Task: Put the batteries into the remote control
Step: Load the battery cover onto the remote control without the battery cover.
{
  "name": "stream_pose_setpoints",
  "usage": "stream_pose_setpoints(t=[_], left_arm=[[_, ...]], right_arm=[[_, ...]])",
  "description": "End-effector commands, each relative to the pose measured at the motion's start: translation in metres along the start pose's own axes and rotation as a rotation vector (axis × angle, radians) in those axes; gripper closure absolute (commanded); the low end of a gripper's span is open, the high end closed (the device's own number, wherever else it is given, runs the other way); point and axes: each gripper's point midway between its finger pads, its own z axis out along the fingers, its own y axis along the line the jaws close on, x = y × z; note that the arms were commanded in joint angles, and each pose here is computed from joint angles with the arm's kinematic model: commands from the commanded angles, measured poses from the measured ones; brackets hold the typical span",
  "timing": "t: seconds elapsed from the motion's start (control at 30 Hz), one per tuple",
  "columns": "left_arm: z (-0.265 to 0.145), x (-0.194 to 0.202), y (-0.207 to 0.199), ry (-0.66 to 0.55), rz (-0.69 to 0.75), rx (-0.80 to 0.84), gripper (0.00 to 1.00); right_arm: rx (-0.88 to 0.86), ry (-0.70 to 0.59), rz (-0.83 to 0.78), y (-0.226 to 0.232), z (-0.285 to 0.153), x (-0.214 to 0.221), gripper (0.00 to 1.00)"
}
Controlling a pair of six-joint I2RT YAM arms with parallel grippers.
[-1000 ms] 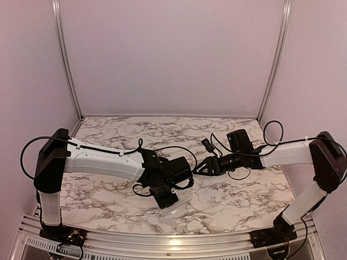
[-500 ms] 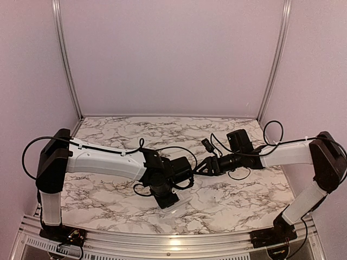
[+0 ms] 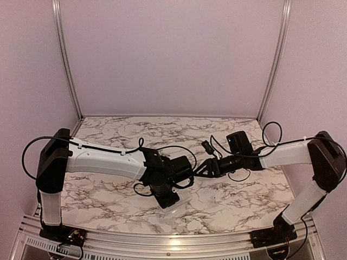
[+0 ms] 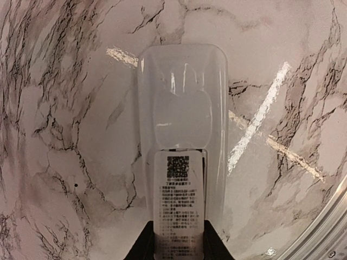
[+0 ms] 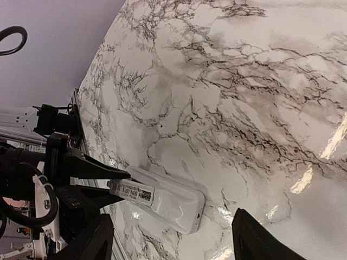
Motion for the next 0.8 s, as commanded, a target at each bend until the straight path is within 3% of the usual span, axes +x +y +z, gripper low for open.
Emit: stream_pose_setpoints(t=[0.0,0.77], left_arm=[[0.003,-0.003,0.002,0.005,-0.015,-0.003,0.82],[-0.011,-0.005,0.006,-0.003,-0.019,-0.015,0.84]], right_arm=[[-0.010,0.000,-0.001,-0.003,0.001,0.001,0.27],[-0.013,0.013,0.013,-0.009,0.006,0.005,0.28]])
